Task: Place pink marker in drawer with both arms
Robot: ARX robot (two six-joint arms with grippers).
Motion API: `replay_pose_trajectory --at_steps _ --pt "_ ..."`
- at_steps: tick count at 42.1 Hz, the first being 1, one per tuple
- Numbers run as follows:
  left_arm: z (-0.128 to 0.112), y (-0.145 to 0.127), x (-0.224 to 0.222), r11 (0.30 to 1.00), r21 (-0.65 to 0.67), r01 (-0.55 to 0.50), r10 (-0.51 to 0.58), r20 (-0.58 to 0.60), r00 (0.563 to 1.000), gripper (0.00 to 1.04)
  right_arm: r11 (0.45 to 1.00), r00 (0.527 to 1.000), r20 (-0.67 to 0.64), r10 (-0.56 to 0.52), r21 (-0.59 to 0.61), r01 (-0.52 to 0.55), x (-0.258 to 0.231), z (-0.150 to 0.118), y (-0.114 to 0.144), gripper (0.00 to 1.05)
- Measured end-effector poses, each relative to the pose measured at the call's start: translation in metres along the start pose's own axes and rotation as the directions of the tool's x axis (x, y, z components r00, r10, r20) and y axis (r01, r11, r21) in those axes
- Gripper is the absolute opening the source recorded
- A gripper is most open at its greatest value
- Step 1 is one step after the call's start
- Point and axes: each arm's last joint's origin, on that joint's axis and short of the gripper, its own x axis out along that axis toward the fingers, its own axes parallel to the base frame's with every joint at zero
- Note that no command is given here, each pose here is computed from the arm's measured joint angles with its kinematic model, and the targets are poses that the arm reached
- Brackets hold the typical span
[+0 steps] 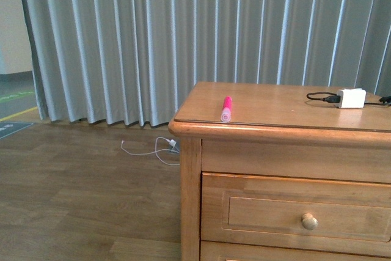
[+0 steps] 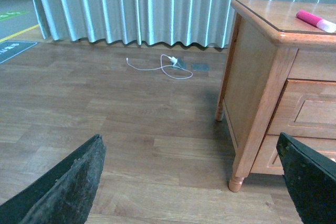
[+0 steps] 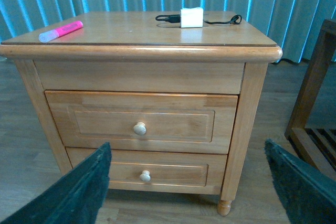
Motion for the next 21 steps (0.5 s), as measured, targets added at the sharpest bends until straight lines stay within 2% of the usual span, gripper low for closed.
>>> replay_pose_trajectory --at_steps 2,5,21 --pt "0.0000 0.0000 0.0000 1.000 0.000 0.000 0.000 0.000 1.000 0.99 1.000 1.000 0.000 0.000 0.001 0.000 0.0000 0.0000 0.0000 0.98" --pt "0.0000 0.0000 0.0000 1.000 0.000 0.000 0.000 0.000 1.000 0.99 1.000 1.000 0.000 0.000 0.000 0.000 0.0000 0.0000 0.0000 0.95" --pt "0.0000 0.0000 0.0000 1.000 0.000 0.000 0.000 0.000 1.000 0.99 1.000 1.000 0.000 0.000 0.001 0.000 0.0000 0.0000 0.0000 0.96"
